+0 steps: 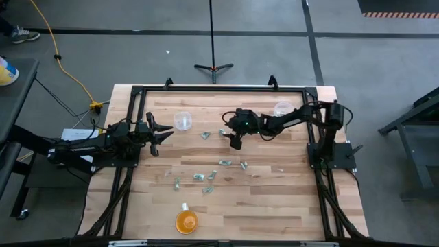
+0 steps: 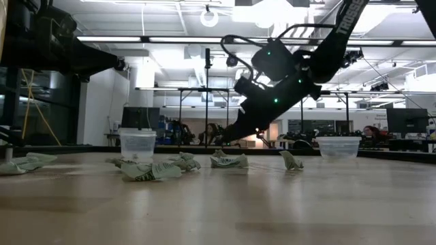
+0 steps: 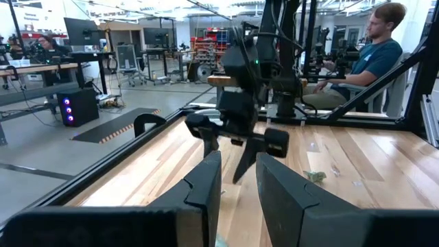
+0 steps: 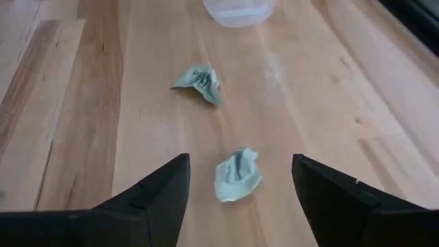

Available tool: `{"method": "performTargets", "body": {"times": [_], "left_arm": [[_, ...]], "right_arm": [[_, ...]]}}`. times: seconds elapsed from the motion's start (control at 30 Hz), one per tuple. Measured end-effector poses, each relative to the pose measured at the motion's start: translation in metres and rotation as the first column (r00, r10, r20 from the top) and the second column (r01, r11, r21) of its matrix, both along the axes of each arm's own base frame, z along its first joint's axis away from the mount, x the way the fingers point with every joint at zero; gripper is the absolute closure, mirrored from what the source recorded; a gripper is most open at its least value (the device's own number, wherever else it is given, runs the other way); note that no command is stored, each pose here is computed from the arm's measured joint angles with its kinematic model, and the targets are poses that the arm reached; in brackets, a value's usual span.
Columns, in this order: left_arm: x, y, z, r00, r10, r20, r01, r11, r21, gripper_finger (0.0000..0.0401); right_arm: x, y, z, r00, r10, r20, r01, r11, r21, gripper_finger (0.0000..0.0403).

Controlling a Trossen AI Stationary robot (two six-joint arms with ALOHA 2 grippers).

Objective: Pick and place items into bin
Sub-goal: Put the stevia packet into the right transparent bin

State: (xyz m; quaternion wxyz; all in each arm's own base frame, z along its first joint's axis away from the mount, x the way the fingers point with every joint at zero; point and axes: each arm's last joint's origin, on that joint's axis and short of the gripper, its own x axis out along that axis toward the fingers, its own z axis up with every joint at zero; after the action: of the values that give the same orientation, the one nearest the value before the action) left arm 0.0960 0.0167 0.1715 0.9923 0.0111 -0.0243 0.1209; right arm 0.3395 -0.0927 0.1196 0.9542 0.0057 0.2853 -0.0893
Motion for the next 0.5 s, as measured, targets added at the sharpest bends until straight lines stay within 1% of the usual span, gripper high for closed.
{"method": "performTargets", "body": {"times": [0.17,0.37,0.5], "left_arm": [[0.000,0.000,0.000,1.000,0.000,0.000,0.000,1.000,0.000,0.0273],[0.000,0.000,0.000,1.000,0.000,0.000,0.000,1.000,0.000,0.0273],[0.000,0.000,0.000,1.000,0.000,0.000,0.000,1.000,0.000,0.0273]], "right_arm": [[0.005,0.004,-0.007,1.000,0.015,0.000,-0.015,1.000,0.000,0.0160],[0.019,0.003,-0.013,1.000,0.021,-0.009,-0.021,1.000,0.001,0.0160],[0.023,0.000,-0.010,1.000,0.006,-0.028,-0.006,1.000,-0.001,0.0160]]}}
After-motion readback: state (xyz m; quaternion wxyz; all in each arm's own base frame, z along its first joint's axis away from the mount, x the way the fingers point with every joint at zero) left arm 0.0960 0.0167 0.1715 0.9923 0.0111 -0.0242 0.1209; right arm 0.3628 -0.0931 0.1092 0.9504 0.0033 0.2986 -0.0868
